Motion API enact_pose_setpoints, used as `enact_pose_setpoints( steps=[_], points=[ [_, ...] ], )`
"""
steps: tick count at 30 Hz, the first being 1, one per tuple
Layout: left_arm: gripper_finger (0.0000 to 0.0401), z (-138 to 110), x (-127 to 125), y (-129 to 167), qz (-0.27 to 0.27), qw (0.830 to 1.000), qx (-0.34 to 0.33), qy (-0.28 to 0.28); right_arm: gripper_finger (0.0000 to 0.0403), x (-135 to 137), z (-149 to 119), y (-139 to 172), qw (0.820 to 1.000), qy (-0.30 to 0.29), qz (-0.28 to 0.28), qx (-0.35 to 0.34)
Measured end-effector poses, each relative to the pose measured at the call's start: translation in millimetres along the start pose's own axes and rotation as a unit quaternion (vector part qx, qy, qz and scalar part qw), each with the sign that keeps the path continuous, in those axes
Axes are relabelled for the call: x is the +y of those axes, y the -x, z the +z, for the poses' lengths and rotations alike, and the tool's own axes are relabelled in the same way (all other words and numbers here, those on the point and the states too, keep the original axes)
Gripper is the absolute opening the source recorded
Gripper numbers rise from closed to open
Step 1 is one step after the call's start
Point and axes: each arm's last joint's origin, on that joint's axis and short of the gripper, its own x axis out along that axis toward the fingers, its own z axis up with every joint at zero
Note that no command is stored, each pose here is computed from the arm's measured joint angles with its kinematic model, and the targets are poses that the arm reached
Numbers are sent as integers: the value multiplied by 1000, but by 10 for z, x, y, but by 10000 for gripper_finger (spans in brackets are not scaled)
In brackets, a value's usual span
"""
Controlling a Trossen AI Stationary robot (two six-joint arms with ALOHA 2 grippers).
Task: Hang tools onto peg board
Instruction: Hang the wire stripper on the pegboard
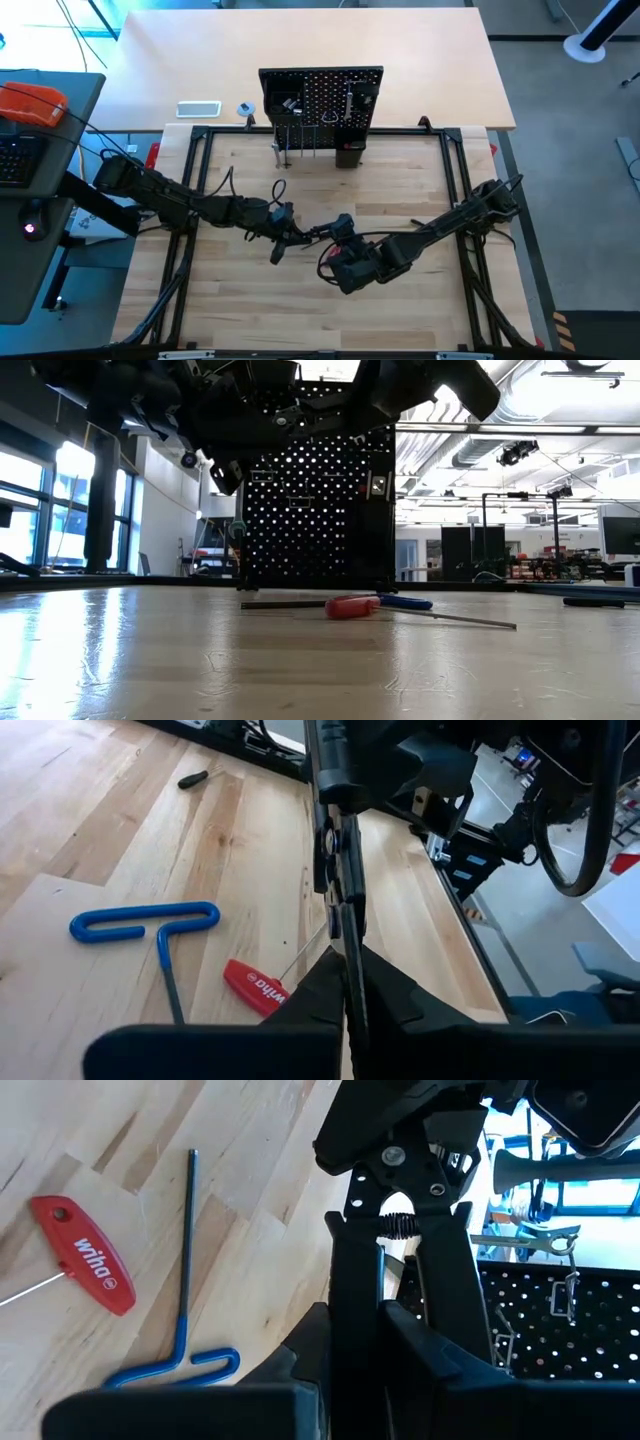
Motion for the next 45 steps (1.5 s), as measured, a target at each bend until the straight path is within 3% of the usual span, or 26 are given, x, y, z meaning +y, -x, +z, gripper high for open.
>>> enact_pose_setpoints(
  steps=[7,15,45],
  points=[
    [1,2,-1,0,-1,1000,-1,0,53,4,-7,0,1000,-11,4,2],
    [0,9,-6,-1,-2,1000,-3,-4,88,12,-19,-1,1000,-21,11,5],
    [0,11,-13,6,-1,1000,5,-18,94,57,-101,319,998,-49,25,2]
  ],
)
